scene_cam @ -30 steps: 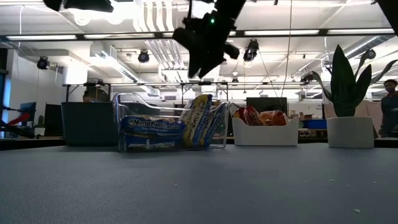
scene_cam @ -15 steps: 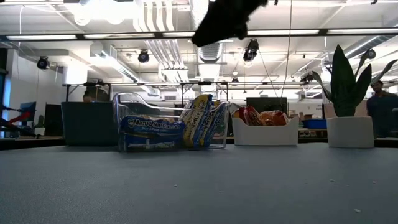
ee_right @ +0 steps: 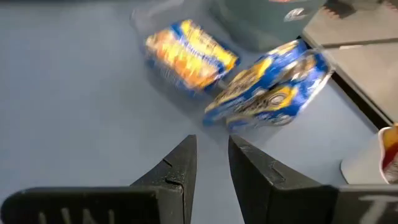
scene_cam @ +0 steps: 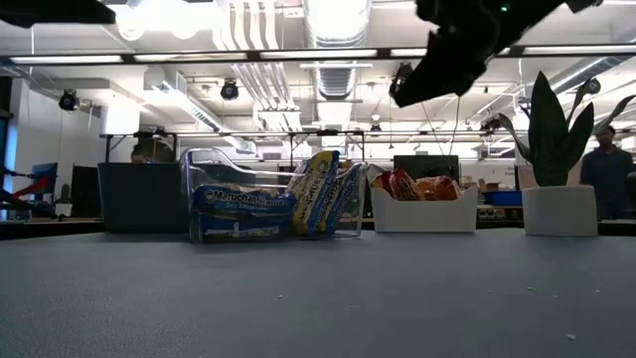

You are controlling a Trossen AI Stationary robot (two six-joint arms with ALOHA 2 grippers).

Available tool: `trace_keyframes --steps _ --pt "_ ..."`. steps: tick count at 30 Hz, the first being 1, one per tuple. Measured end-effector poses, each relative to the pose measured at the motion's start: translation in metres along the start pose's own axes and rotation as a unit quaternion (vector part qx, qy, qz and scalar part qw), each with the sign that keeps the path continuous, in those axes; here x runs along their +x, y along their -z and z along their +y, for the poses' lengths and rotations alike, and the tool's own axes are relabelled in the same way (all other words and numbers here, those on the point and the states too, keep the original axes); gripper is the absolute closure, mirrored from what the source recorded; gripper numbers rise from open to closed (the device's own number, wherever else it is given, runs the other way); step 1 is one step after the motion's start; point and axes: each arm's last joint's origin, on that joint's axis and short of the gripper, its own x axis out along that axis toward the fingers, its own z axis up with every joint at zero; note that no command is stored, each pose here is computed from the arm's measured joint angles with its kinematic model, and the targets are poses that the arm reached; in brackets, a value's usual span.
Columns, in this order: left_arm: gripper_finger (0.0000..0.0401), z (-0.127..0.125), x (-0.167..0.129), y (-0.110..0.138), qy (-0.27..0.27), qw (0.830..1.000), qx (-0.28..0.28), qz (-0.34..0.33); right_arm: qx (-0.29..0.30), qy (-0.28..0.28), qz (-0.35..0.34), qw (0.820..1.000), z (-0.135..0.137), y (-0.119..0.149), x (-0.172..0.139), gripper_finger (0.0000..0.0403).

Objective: Sort Maruchan noodles
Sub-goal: Return to Home Position

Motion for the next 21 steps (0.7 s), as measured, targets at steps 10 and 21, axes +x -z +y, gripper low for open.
trace_keyframes --steps 10,21 --pt "0.04 -0.001 0.01 0.005 -0.012 1.0 -0.012 0.0 0.002 -0.096 -0.142 0.985 -0.027 0.035 -0.049 0.0309" --pt "0.0401 -0.003 0.026 -0.06 0.039 0.992 0.109 0.049 -0.005 -0.165 -0.246 0.955 -0.046 0.047 -0.095 0.0307"
